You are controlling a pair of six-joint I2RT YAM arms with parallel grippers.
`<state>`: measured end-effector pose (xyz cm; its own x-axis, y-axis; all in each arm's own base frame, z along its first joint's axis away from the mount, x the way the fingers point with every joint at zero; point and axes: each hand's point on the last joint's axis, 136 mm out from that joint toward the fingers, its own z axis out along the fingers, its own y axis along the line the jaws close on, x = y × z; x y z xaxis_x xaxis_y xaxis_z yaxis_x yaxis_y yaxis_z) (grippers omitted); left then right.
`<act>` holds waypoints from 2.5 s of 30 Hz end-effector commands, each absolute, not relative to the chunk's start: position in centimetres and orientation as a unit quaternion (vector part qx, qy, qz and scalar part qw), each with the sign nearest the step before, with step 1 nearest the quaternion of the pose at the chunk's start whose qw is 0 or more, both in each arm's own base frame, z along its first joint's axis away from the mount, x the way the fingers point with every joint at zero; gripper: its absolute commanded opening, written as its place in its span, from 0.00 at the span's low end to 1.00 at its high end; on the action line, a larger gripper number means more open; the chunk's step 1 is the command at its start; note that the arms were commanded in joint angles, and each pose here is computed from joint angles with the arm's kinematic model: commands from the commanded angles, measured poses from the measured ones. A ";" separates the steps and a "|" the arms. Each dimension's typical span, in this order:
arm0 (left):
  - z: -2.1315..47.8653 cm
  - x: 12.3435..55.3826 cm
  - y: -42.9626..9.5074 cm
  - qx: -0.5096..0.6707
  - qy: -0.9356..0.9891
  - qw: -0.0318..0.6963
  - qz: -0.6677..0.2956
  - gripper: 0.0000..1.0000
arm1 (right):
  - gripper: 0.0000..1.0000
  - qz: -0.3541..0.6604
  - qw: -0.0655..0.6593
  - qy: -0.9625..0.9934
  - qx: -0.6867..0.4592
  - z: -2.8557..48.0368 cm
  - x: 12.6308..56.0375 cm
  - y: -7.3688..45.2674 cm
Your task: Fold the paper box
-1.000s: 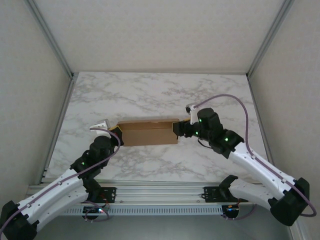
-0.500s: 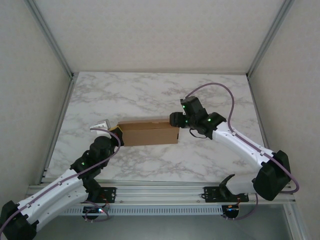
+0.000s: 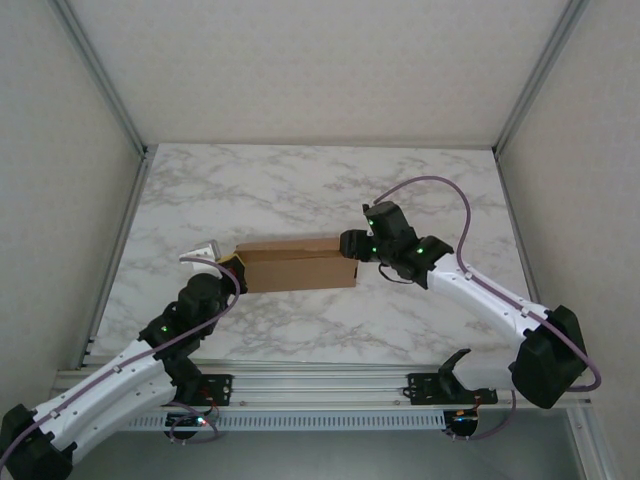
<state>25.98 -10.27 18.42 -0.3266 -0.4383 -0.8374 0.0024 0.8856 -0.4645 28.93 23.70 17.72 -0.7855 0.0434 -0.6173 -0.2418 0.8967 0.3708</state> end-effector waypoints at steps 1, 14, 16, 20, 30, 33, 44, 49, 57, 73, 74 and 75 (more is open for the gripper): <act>16.8 25.3 -10.0 -0.136 0.809 0.542 -0.183 0.07 | 0.54 0.167 0.253 0.952 -0.053 12.5 26.5 21.5; 17.5 24.6 -9.6 -0.155 0.804 0.538 -0.202 0.29 | 0.53 0.158 0.255 0.953 -0.044 11.2 25.9 20.6; 17.7 24.5 -9.6 -0.157 0.803 0.536 -0.207 0.38 | 0.53 0.156 0.254 0.954 -0.044 11.0 25.8 20.6; 18.4 24.2 -10.3 -0.152 0.800 0.532 -0.232 0.60 | 0.53 0.153 0.253 0.954 -0.043 10.9 25.7 20.6; 20.6 23.0 -9.6 -0.176 0.791 0.524 -0.261 0.53 | 0.53 0.150 0.257 0.954 -0.036 11.3 26.0 20.6; 20.6 22.6 -9.0 -0.192 0.791 0.521 -0.257 0.49 | 0.54 0.149 0.260 0.954 -0.032 11.5 26.1 20.5; 25.9 22.2 -5.8 -0.220 0.760 0.572 -0.216 0.55 | 0.54 0.147 0.260 0.954 -0.034 11.7 26.0 20.5; 27.6 23.0 -4.9 -0.219 0.751 0.599 -0.172 0.62 | 0.54 0.147 0.258 0.954 -0.035 11.7 26.0 20.6; 28.2 24.9 -7.1 -0.180 0.760 0.600 -0.172 0.78 | 0.54 0.147 0.255 0.955 -0.039 11.7 25.9 20.6; 21.2 26.6 -9.3 -0.207 0.792 0.524 -0.237 0.74 | 0.54 0.147 0.254 0.955 -0.039 11.6 25.7 20.4; 20.5 26.5 -9.3 -0.214 0.792 0.517 -0.243 0.74 | 0.54 0.148 0.253 0.955 -0.040 11.6 25.6 20.5; 19.8 26.2 -9.4 -0.220 0.793 0.509 -0.251 0.73 | 0.54 0.147 0.253 0.955 -0.039 11.4 25.7 20.5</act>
